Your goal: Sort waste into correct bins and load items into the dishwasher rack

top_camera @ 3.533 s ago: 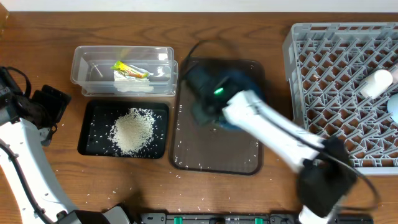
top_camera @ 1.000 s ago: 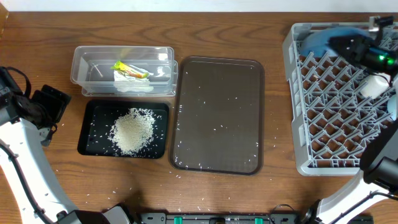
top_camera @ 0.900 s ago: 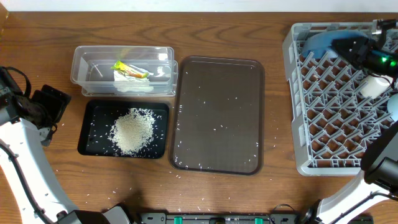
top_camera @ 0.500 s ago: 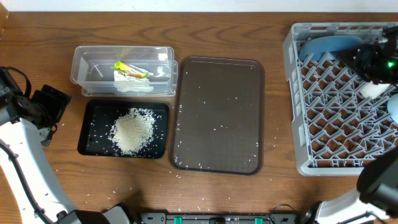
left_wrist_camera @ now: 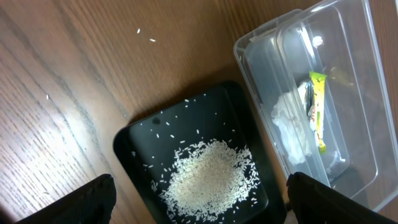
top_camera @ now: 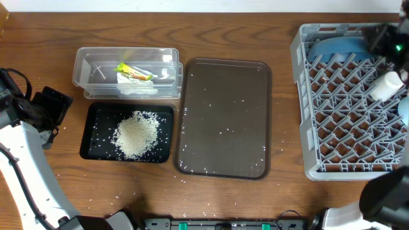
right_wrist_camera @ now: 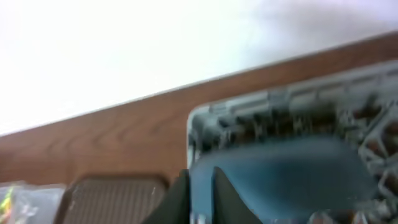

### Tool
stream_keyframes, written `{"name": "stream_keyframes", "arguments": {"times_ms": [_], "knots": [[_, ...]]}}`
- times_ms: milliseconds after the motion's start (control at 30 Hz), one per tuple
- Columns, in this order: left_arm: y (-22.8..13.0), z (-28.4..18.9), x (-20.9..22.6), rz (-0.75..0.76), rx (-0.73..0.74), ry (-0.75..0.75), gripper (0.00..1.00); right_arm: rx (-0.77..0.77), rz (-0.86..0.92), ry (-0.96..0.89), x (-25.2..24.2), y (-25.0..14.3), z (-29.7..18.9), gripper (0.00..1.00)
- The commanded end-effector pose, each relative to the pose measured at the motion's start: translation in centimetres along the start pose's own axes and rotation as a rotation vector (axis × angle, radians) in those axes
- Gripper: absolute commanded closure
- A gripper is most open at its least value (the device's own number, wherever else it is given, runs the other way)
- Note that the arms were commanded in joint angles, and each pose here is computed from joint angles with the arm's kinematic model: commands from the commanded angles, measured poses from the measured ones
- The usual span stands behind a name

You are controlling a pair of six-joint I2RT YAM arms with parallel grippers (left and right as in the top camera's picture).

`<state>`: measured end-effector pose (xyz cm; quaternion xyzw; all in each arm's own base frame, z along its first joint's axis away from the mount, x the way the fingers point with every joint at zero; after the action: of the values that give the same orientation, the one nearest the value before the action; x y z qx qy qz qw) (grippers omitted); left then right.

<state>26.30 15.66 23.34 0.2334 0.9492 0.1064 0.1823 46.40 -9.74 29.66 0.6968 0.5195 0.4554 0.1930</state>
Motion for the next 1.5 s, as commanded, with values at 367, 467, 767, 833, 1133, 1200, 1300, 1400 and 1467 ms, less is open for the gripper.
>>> {"name": "stream_keyframes", "arguments": {"times_ms": [367,467,767,833,1133,1200,1300,1400,1467], "knots": [[0.4,-0.5,-0.1,-0.007,-0.02,-0.007,0.09,0.177,0.037,-0.226,-3.1,-5.8,6.7,0.99],[0.4,-0.5,-0.1,-0.008,-0.02,-0.007,0.09,0.208,0.06,-0.241,-2.4,-5.9,4.1,0.98],[0.4,-0.5,-0.1,-0.008,-0.02,-0.007,0.09,0.235,0.08,-0.205,1.6,-6.0,-3.6,0.78],[0.4,-0.5,-0.1,-0.008,-0.02,-0.007,0.09,0.25,0.089,-0.166,2.8,-6.3,-5.1,0.42],[0.4,-0.5,-0.1,-0.008,-0.02,-0.007,0.09,0.473,0.146,-0.145,5.2,-11.3,-7.2,0.18],[0.4,-0.5,-0.1,-0.008,-0.02,-0.007,0.09,0.506,0.12,-0.134,5.8,-12.0,-7.5,0.18],[0.4,-0.5,-0.1,-0.008,-0.02,-0.007,0.09,0.554,0.06,-0.113,7.2,-13.2,-8.6,0.11],[0.4,-0.5,-0.1,-0.007,-0.02,-0.007,0.09,0.569,0.009,-0.143,7.9,-14.0,-10.2,0.03],[0.4,-0.5,-0.1,-0.008,-0.02,-0.007,0.09,0.56,-0.04,-0.193,8.1,-14.5,-11.2,0.01]]}}
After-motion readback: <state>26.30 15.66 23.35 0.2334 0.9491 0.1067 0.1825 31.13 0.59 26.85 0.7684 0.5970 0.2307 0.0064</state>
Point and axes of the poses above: each gripper's point midway between its finger pads, its own z axis out along the fingers, its own x axis along the line the jaws close on, y = z × x, the point moved 3 cm from there along -z, back along the fingers, and after that the axes turned 3 degrees about z, right-handed, at the moved point
